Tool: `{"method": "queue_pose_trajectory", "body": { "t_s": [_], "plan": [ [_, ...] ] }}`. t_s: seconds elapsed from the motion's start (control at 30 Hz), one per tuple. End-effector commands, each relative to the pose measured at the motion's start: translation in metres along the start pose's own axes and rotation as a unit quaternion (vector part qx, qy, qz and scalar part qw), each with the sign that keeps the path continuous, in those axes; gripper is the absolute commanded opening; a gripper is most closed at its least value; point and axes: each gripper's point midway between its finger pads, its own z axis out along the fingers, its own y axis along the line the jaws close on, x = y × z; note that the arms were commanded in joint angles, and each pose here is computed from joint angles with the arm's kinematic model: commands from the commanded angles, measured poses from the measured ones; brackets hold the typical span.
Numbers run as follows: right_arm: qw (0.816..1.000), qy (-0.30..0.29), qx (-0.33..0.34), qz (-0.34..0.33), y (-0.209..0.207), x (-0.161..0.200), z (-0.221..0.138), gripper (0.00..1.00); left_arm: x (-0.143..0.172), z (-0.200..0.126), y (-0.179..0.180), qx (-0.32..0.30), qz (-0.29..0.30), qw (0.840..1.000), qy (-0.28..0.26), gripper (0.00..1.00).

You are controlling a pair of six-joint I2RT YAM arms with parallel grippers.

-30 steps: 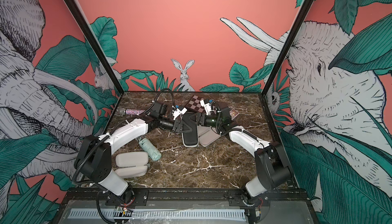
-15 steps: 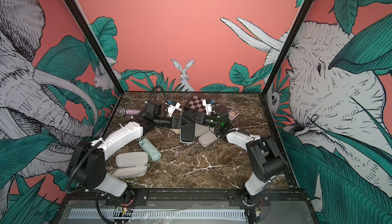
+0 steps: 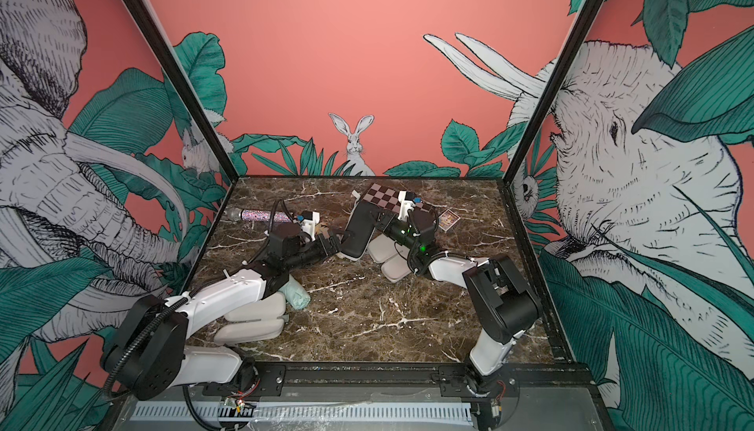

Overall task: Put umbrellas into zippered umbrella sleeves
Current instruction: Adjust the umbrella sleeve.

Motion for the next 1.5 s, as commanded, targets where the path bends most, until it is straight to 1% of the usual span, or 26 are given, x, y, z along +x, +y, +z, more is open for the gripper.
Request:
{"method": "queue_pose_trajectory", "body": {
  "t_s": [0.0,0.03,0.1,0.17,0.2,0.23,0.33,0.47,0.57,0.63,0.77,0.8,0.83,0.87,0.9,0.97,1.0,1.1,1.13,1.17,1.2,1.27,1.3,1.33,1.4,1.47],
  "plan": [
    [0.995,-0.063,-0.076,0.036,0.046,-0.031,0.003,0.10,-0.019,-0.003,-0.039,0.070,-0.013,0.996,-0.054,0.97],
    [0.994,-0.063,-0.080,0.039,0.050,-0.032,0.004,0.10,-0.018,-0.002,-0.045,0.079,-0.011,0.995,-0.054,0.94],
    [0.993,-0.065,-0.087,0.047,0.055,-0.034,0.004,0.10,-0.019,-0.004,-0.048,0.088,-0.014,0.994,-0.064,0.87],
    [0.993,-0.064,-0.086,0.059,0.057,-0.035,0.003,0.11,-0.025,-0.008,-0.051,0.099,-0.019,0.991,-0.084,0.73],
    [0.993,-0.063,-0.082,0.065,0.056,-0.034,0.003,0.13,-0.027,-0.009,-0.054,0.101,-0.020,0.991,-0.089,0.69],
    [0.993,-0.061,-0.077,0.070,0.055,-0.034,0.003,0.14,-0.028,-0.009,-0.057,0.103,-0.020,0.991,-0.088,0.68],
    [0.992,-0.058,-0.070,0.088,0.053,-0.033,0.002,0.16,-0.028,-0.005,-0.075,0.128,-0.016,0.989,-0.066,0.70],
    [0.990,-0.078,-0.067,0.099,0.050,-0.037,-0.002,0.16,-0.028,-0.003,-0.080,0.142,-0.031,0.988,-0.061,0.80],
    [0.988,-0.097,-0.065,0.105,0.047,-0.041,-0.004,0.15,-0.023,-0.002,-0.081,0.143,-0.031,0.988,-0.054,0.81],
    [0.987,-0.098,-0.069,0.109,0.048,-0.043,-0.003,0.15,-0.023,-0.001,-0.083,0.147,-0.031,0.987,-0.055,0.76],
    [0.984,-0.100,-0.074,0.131,0.043,-0.041,0.001,0.15,-0.023,0.003,-0.091,0.165,-0.032,0.985,-0.050,0.60],
    [0.982,-0.099,-0.076,0.138,0.041,-0.039,0.001,0.15,-0.023,0.004,-0.093,0.170,-0.033,0.984,-0.049,0.59],
    [0.981,-0.100,-0.078,0.145,0.040,-0.039,0.001,0.15,-0.022,0.006,-0.093,0.173,-0.038,0.983,-0.046,0.66],
    [0.980,-0.103,-0.079,0.152,0.038,-0.039,0.001,0.15,-0.021,0.007,-0.095,0.178,-0.040,0.982,-0.041,0.78],
    [0.978,-0.106,-0.080,0.161,0.036,-0.039,0.000,0.15,-0.020,0.008,-0.095,0.179,-0.039,0.982,-0.037,0.83],
    [0.974,-0.115,-0.089,0.173,0.036,-0.041,-0.002,0.14,-0.013,0.010,-0.094,0.175,-0.035,0.984,-0.026,0.84],
    [0.973,-0.117,-0.090,0.176,0.035,-0.041,-0.002,0.13,-0.012,0.010,-0.092,0.173,-0.032,0.984,-0.024,0.80],
    [0.975,-0.110,-0.084,0.172,0.035,-0.039,-0.001,0.15,-0.010,0.007,-0.089,0.167,-0.027,0.985,-0.026,0.52],
    [0.977,-0.107,-0.081,0.168,0.035,-0.038,-0.002,0.18,-0.011,0.005,-0.087,0.162,-0.025,0.986,-0.033,0.45],
    [0.978,-0.105,-0.075,0.164,0.033,-0.036,-0.003,0.25,-0.013,0.003,-0.084,0.154,-0.022,0.987,-0.040,0.40],
    [0.980,-0.101,-0.070,0.157,0.032,-0.033,-0.005,0.32,-0.014,0.002,-0.083,0.147,-0.017,0.988,-0.043,0.39],
    [0.987,-0.083,-0.050,0.130,0.028,-0.024,-0.011,0.56,-0.018,0.000,-0.083,0.133,-0.009,0.990,-0.046,0.36],
    [0.991,-0.068,-0.039,0.106,0.026,-0.017,-0.014,0.63,-0.019,0.000,-0.082,0.130,-0.012,0.990,-0.048,0.34],
    [0.997,-0.044,-0.019,0.062,0.020,-0.005,-0.017,0.69,-0.023,0.001,-0.082,0.128,-0.019,0.990,-0.052,0.33],
    [0.999,0.000,0.029,-0.017,0.007,0.018,-0.034,0.71,-0.028,0.004,-0.077,0.121,-0.038,0.990,-0.060,0.31],
    [0.994,0.025,0.064,-0.085,-0.005,0.040,-0.054,0.72,-0.032,0.006,-0.075,0.122,-0.044,0.989,-0.067,0.30]
  ]
}}
